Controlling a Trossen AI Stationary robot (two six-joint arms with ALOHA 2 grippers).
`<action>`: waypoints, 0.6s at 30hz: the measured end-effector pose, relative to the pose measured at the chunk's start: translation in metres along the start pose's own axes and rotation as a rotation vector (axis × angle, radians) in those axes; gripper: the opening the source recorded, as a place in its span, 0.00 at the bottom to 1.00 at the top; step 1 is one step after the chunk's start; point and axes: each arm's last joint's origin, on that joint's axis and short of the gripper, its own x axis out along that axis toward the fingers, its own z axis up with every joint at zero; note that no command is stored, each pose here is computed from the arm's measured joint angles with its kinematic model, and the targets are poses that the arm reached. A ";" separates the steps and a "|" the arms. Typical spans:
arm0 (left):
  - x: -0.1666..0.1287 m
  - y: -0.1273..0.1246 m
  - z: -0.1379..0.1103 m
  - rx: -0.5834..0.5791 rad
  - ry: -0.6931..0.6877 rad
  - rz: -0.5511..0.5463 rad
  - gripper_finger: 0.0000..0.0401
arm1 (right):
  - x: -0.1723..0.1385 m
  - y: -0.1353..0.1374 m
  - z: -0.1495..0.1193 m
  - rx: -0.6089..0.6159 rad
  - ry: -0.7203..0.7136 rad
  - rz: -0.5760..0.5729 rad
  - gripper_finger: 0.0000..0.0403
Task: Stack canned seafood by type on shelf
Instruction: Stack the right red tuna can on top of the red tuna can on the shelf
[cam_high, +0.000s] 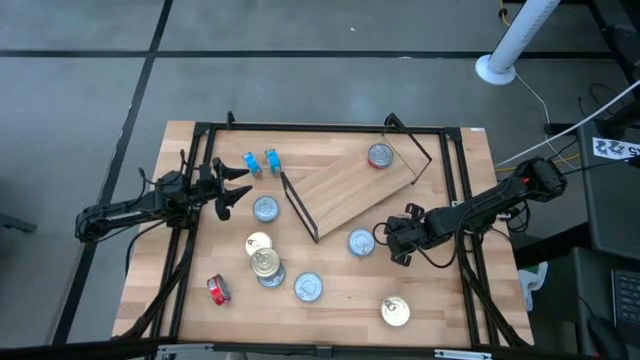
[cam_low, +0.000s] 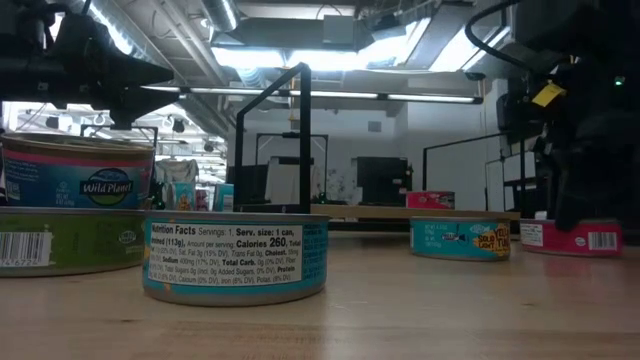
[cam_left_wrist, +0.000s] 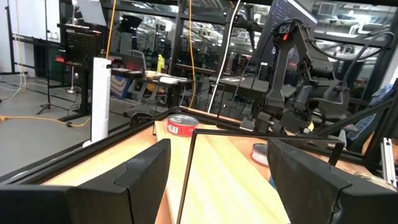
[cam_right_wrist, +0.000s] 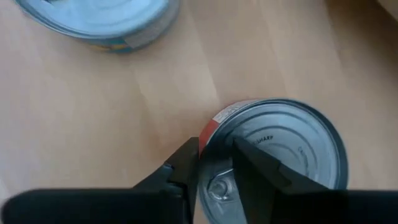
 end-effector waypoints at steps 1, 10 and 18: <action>0.000 0.000 0.000 0.000 0.000 0.000 0.65 | 0.000 -0.001 -0.001 -0.005 0.003 -0.011 0.20; 0.000 0.000 0.000 0.000 0.000 0.000 0.65 | 0.000 -0.003 -0.003 -0.041 0.019 -0.045 0.02; 0.000 0.000 0.000 0.000 0.000 0.000 0.65 | 0.000 -0.003 -0.003 -0.041 0.021 -0.043 0.00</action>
